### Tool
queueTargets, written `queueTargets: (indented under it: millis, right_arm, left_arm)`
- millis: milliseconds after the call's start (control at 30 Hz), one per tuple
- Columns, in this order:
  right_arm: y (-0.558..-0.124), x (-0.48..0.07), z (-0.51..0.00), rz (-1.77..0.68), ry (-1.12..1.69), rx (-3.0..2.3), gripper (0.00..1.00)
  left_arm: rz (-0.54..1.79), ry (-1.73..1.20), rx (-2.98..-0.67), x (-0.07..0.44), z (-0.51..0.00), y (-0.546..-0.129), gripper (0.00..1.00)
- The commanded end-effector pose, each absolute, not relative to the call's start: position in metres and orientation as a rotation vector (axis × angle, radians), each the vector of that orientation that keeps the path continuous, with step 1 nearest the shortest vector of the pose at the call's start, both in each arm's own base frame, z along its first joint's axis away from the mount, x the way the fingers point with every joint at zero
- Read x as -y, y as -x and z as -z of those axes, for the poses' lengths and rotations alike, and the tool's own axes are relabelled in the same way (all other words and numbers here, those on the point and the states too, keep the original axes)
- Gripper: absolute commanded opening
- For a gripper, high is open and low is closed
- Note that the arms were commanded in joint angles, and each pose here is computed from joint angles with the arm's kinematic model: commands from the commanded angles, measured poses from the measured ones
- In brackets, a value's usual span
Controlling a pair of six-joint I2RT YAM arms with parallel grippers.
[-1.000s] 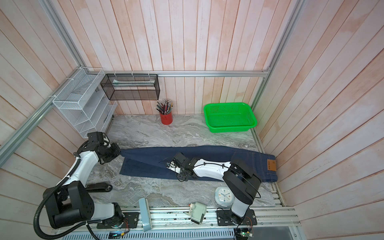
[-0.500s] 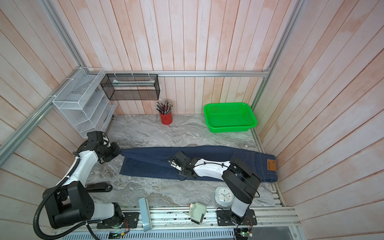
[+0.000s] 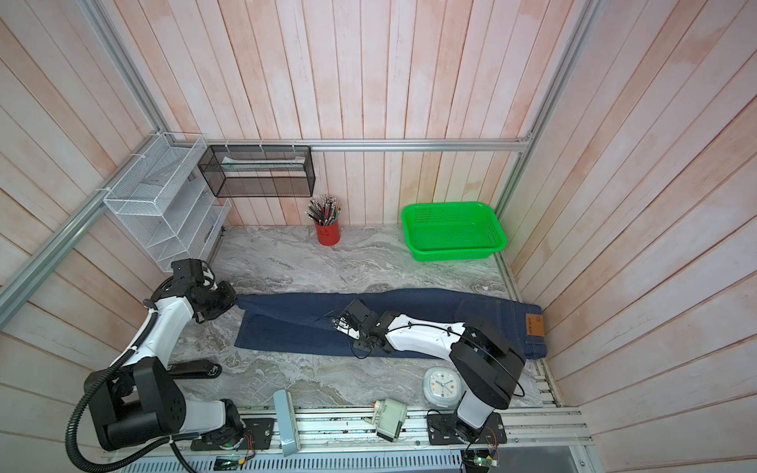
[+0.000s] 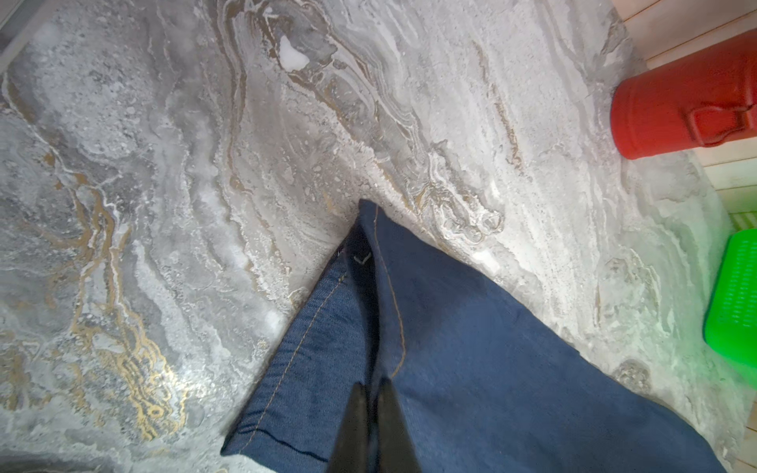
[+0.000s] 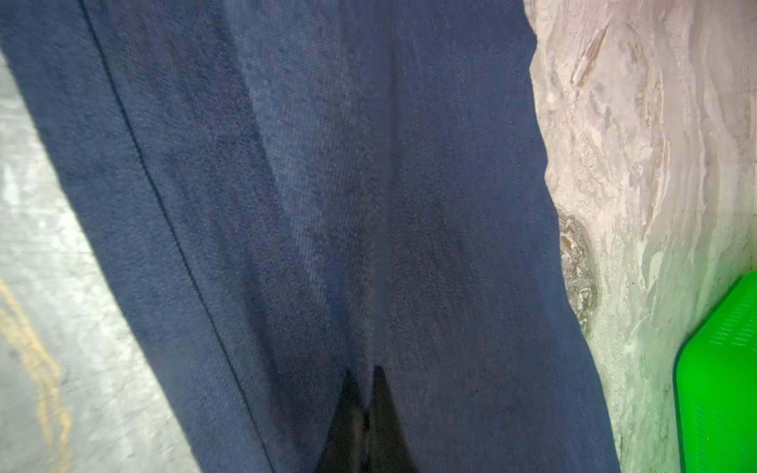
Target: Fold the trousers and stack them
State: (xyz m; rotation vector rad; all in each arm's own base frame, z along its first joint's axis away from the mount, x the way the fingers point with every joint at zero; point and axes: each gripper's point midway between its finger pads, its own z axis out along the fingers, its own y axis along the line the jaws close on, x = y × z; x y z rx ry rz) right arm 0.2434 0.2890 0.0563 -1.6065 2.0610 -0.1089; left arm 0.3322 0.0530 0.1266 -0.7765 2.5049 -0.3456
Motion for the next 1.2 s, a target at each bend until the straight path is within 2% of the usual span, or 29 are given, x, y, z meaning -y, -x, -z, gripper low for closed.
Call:
queueTargets:
  millis: [0, 133, 367, 700, 800, 933, 1167]
  right_arm:
    - [-0.227, -0.286, -0.065, 0.058, 1.626, -2.091, 0.0]
    - [-0.217, -0.286, -0.072, 0.026, 1.633, -2.095, 0.0]
    - [-0.195, -0.285, -0.051, 0.012, 1.721, -2.117, 0.0]
    - [-0.211, -0.295, -0.093, 0.03, 1.631, -2.027, 0.0]
    - [-0.206, -0.297, -0.095, -0.003, 1.626, -2.025, 0.0]
    - [-0.187, -0.292, -0.066, -0.012, 1.715, -2.052, 0.0]
    - [-0.164, -0.289, -0.023, -0.016, 1.844, -2.087, 0.0]
  left_arm:
    - [0.298, 0.771, -2.467, -0.059, -0.135, -0.326, 0.0]
    - [0.272, 0.757, -2.468, -0.06, -0.14, -0.317, 0.0]
    - [0.26, 0.78, -2.437, -0.058, -0.14, -0.293, 0.0]
    - [0.36, 0.727, -2.245, -0.043, -0.213, -0.285, 0.0]
    - [0.336, 0.781, -2.257, -0.044, -0.202, -0.271, 0.0]
    - [0.231, 0.907, -2.285, -0.058, -0.165, -0.255, 0.0]
    - [0.143, 0.975, -2.271, -0.074, -0.146, -0.262, 0.0]
